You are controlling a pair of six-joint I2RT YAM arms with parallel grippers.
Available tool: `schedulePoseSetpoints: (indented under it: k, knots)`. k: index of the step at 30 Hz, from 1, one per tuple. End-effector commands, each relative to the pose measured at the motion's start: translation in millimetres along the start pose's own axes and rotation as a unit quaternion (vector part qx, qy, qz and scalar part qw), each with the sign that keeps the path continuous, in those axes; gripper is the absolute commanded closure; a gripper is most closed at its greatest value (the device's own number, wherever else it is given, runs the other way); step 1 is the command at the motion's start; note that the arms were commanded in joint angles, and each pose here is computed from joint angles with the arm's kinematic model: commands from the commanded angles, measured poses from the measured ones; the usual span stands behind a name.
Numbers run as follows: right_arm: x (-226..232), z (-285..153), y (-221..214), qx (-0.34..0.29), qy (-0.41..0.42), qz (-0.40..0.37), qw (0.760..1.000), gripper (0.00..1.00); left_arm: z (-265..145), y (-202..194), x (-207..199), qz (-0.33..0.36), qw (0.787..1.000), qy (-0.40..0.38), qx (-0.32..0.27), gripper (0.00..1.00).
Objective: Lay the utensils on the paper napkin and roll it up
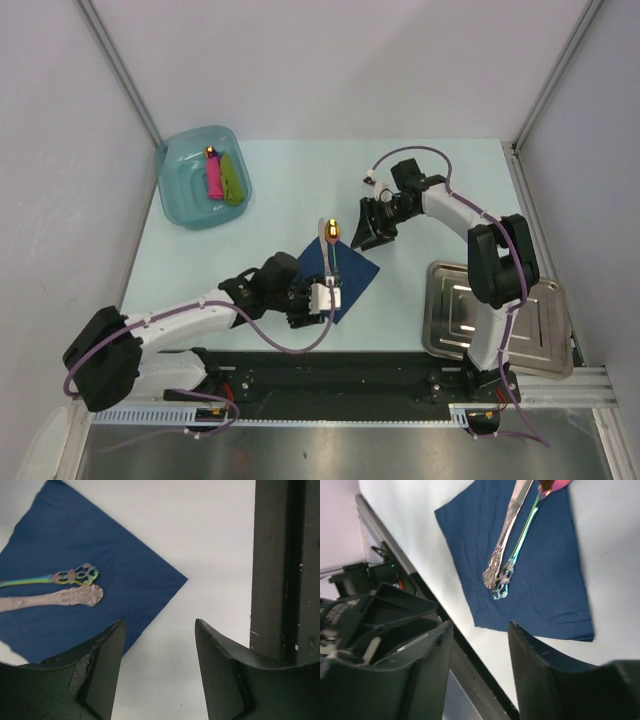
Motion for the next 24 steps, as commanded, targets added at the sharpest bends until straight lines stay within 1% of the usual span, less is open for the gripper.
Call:
schedulePoseSetpoints:
  k: [1,2,3,4,7,11,20,24]
  knots:
    - [6.5,2.5,-7.0,0.02,0.056,-0.026,0.998,0.5,24.7,8.0,-0.5,0.074,0.997,0.001,0.004,0.4]
    - [5.3,2.8,-7.5,0.022,0.057,-0.024,0.998,0.51,28.3,10.4,1.3,0.088,0.996,-0.007,0.012,0.43]
    - [4.0,2.5,-7.4,0.021,0.056,-0.022,0.998,0.52,32.2,12.2,-0.4,0.093,0.995,-0.019,0.016,0.44]
    - [2.8,3.0,-7.7,0.022,0.057,-0.02,0.998,0.52,38.4,9.2,-2.6,0.09,0.995,-0.034,0.025,0.44]
    - [1.5,2.6,-5.6,0.02,0.06,-0.014,0.998,0.53,44.1,18.5,-1.8,0.094,0.994,-0.059,0.02,0.45]
    - [-2.0,-1.2,-2.9,0.014,0.059,-0.008,0.998,0.53,55.2,20.4,-10.2,0.11,0.989,-0.096,0.037,0.48]
    - [-9.5,-8.5,-0.4,0.007,0.06,0.008,0.998,0.53,69.2,21.0,-16.2,0.106,0.984,-0.131,0.055,0.53]
    - [-12.1,-10.8,-0.3,0.004,0.059,0.012,0.998,0.53,74.1,17.1,-16.3,0.098,0.982,-0.141,0.073,0.59]
Point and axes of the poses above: each gripper's point midway between its finger pads, its own z axis out along the fingers, its own x axis along the line the jaws close on, y = z × x, the point moved 7 cm from there along -z, back along the fingers, and after that the axes turned 13 degrees about z, right-handed, at the moved point
